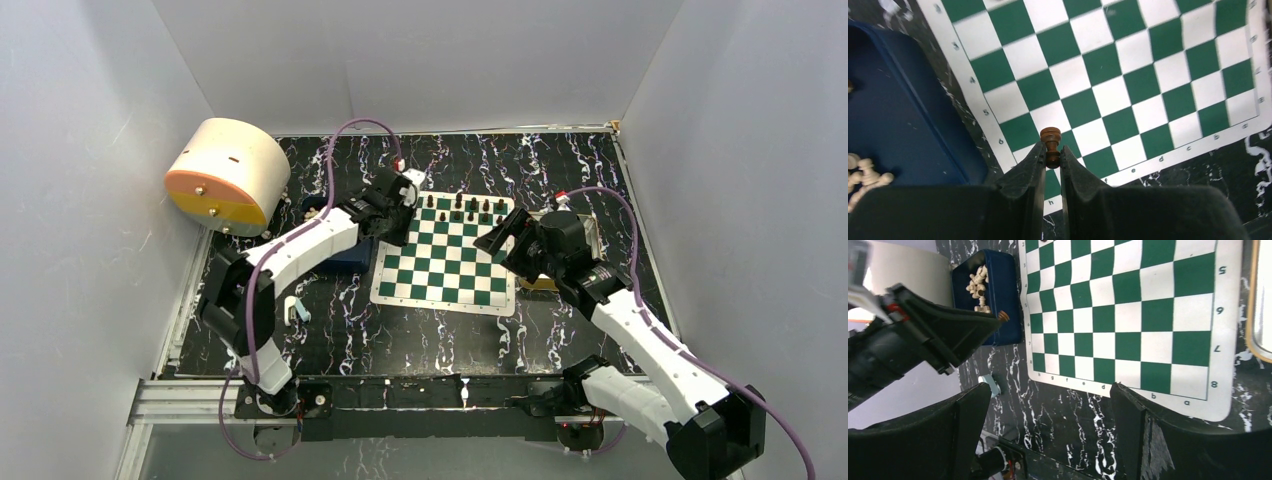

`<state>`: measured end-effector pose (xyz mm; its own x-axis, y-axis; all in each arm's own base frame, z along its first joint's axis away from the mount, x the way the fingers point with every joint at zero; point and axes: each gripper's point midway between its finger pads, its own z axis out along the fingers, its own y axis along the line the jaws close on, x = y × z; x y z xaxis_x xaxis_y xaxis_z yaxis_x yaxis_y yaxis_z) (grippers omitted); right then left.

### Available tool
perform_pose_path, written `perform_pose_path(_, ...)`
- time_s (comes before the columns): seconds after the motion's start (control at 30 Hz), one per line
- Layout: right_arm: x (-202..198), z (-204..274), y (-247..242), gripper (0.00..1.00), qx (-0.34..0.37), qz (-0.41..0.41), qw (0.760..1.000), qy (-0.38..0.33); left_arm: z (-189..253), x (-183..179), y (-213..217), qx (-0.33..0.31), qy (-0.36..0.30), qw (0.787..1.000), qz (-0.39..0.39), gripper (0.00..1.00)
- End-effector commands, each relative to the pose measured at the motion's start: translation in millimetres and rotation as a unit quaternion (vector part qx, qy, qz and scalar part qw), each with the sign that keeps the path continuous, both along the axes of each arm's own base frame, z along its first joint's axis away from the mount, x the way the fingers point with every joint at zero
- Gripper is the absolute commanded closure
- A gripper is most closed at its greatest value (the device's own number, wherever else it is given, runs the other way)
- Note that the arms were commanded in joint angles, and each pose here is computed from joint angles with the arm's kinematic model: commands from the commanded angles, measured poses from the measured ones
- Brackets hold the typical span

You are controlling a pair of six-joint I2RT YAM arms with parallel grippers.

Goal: Set up the chess pieces on the board
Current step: Place the chess piece on the chessboard.

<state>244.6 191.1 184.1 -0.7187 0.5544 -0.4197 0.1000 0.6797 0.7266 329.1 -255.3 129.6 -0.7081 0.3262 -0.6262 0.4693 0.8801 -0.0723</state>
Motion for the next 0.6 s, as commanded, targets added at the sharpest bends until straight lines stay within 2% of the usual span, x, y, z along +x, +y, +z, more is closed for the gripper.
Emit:
perform_pose_path(0.0,7.1,22.1,-12.1,0.01,-0.024,-0.015,0.998,-0.049,-22.2,-22.3,0.5,0.021,0.078,0.996,-0.032,0.94)
perform_pose_path(0.4,8.5,26.0,-15.7,0.01,-0.035,-0.016,0.997,-0.064,-72.1,-25.2,5.2,0.079,0.145,0.986,-0.034,0.93)
perform_pose_path(0.57,9.0,26.2,-15.6,0.01,-0.034,-0.016,0.997,-0.067,-76.5,-25.9,4.6,0.083,0.152,0.984,-0.037,0.91)
